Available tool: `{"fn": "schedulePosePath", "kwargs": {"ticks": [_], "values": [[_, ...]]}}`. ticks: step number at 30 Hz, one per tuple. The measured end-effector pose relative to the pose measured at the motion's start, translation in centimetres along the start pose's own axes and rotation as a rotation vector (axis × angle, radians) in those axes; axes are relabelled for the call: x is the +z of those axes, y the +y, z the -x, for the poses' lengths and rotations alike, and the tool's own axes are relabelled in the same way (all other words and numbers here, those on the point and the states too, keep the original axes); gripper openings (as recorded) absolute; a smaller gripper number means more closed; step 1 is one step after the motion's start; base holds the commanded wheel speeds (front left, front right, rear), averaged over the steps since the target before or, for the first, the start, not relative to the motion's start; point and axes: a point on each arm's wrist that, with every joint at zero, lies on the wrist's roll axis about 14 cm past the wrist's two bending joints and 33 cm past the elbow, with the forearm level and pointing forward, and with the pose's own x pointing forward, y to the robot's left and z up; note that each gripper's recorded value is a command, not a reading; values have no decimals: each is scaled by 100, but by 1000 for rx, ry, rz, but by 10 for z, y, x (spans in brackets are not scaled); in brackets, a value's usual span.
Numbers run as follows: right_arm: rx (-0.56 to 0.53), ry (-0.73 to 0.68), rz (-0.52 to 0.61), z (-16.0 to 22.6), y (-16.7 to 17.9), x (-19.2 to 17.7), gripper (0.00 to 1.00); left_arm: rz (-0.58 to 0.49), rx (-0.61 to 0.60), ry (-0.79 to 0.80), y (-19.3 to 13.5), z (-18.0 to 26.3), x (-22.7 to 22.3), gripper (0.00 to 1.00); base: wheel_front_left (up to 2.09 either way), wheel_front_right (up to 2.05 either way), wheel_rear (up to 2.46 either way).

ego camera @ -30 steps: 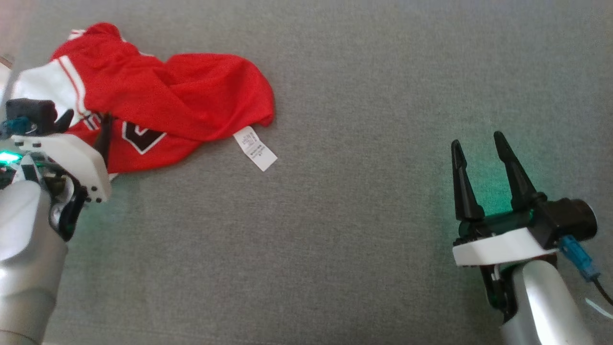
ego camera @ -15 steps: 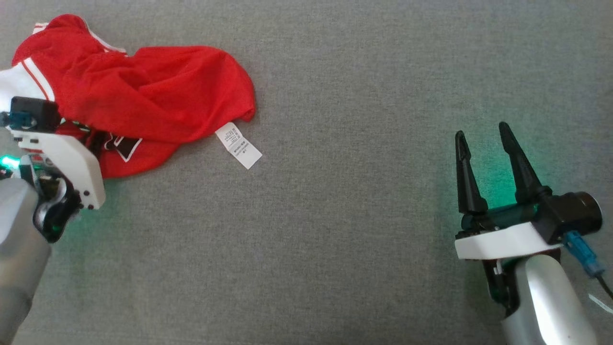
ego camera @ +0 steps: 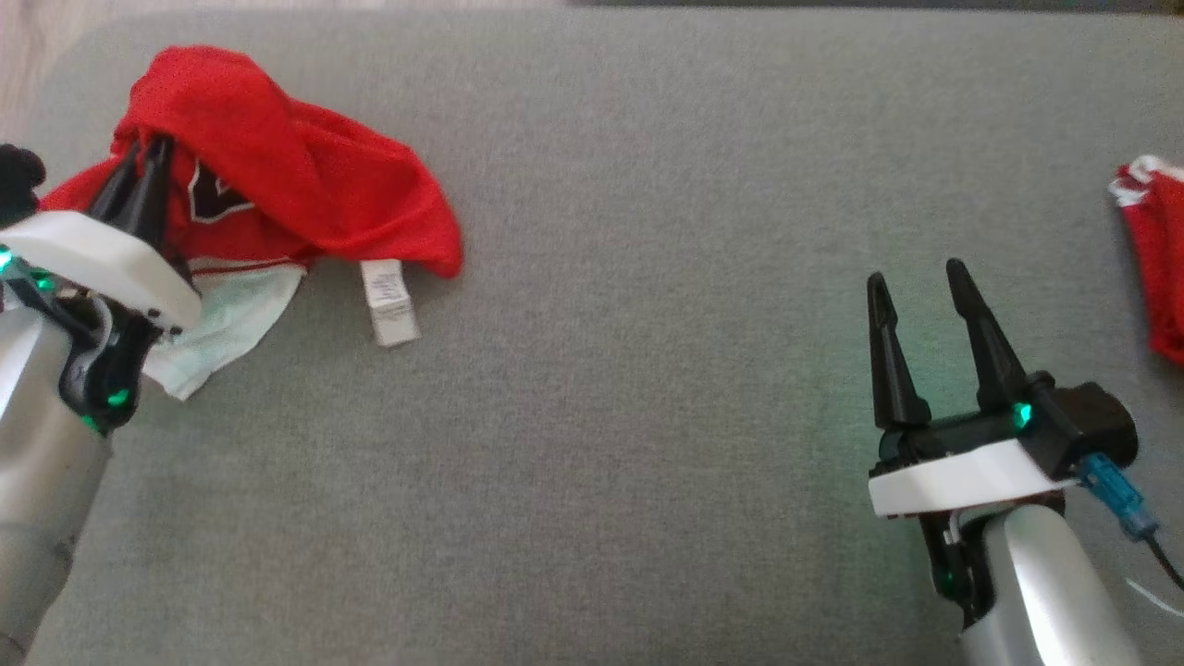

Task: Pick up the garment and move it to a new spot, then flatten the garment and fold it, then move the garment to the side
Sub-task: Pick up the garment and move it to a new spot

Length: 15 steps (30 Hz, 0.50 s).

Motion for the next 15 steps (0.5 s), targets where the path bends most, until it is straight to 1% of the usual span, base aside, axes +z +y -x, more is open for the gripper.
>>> {"fn": "schedulePosePath", "kwargs": {"ticks": [2, 4, 9, 15], "values": [[-8, -8, -1, 6, -1, 5, 100, 23, -30, -61, -13, 2, 17, 0, 0, 0, 0], [-15, -21, -2, 12, -1, 12, 100, 36, -82, -103, -34, 3, 30, 0, 0, 0, 0], [-39, -52, -9, 25, -6, 25, 100, 59, -216, -172, -100, 5, 48, 0, 0, 0, 0], [-83, -77, -13, 38, -17, 35, 100, 88, -375, -203, -183, 9, 56, 0, 0, 0, 0]]}}
